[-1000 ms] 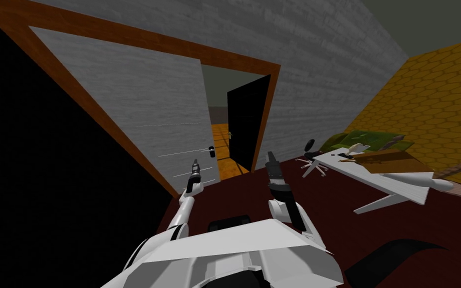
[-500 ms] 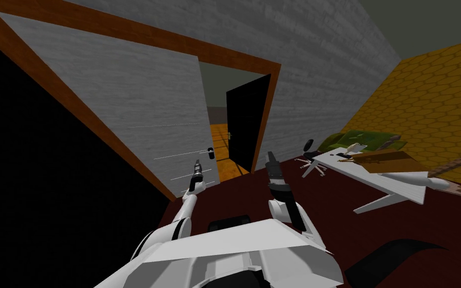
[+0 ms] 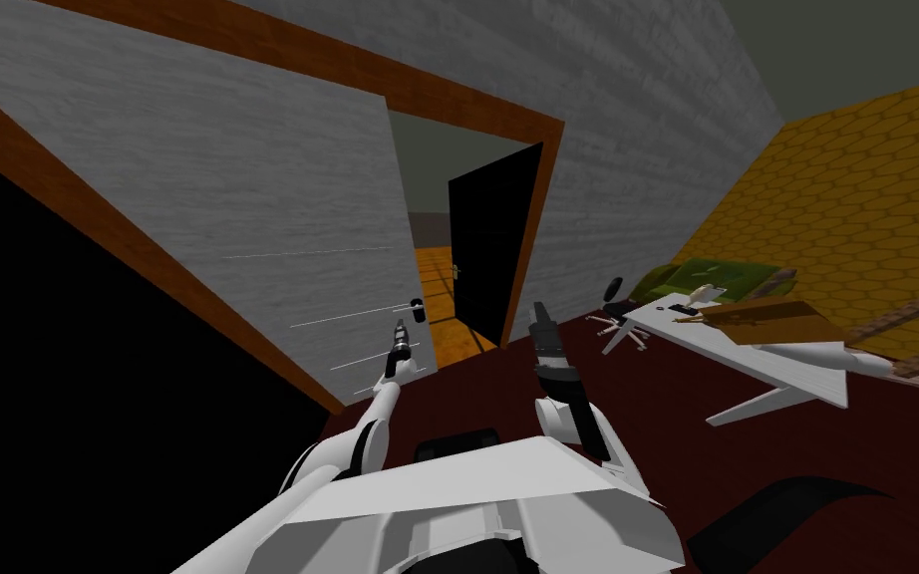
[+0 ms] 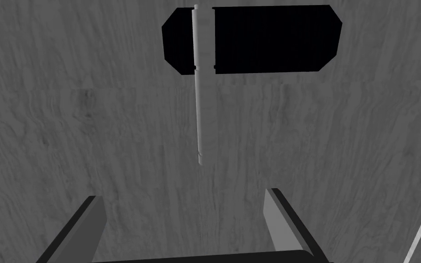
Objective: Push the door open
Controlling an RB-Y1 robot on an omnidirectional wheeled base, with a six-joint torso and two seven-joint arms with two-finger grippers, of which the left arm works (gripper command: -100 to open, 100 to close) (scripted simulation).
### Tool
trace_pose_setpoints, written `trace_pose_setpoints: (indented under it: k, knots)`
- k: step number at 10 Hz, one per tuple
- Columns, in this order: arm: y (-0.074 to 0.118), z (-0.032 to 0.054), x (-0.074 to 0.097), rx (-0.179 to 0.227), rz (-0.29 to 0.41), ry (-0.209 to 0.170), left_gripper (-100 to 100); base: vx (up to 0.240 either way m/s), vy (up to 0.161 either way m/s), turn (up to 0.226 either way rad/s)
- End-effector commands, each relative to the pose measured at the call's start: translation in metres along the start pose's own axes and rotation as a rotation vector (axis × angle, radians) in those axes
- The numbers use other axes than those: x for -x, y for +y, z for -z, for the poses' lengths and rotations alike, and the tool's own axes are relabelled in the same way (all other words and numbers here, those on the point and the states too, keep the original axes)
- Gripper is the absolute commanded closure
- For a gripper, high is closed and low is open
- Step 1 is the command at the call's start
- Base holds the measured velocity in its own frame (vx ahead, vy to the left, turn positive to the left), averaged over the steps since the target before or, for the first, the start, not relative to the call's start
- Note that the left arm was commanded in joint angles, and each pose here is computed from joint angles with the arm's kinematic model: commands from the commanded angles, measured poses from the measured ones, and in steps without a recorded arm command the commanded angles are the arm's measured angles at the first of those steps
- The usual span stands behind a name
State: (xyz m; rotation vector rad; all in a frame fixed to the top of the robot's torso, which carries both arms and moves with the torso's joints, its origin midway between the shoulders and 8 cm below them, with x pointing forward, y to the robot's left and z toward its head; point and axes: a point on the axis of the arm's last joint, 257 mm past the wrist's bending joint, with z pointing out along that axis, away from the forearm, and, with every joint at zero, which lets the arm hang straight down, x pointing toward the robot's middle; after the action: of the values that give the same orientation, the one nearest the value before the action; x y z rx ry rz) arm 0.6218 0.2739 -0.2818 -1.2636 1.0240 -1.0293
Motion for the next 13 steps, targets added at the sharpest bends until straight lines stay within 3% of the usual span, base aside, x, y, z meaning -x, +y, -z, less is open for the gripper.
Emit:
trace_pose_setpoints:
  k: [1,6,7,8,10,13]
  knots:
    - [0.005,0.0003,-0.010,0.017,0.012,0.004,-100,0.087,0.024,-0.035]
    - [0.009,0.0009,-0.019,0.035,0.024,0.011,-100,0.043,0.012,-0.015]
    - [0.005,-0.0051,0.000,0.025,0.001,-0.006,-100,0.072,0.003,-0.020]
    - [0.005,-0.0051,0.000,0.025,0.001,-0.006,-100,0.092,0.019,-0.005]
    - [0.002,-0.0104,0.019,0.016,-0.019,-0.023,-100,0.178,0.027,-0.020]
    - [0.003,-0.0100,0.020,0.020,-0.014,-0.026,-100,0.205,0.043,-0.021]
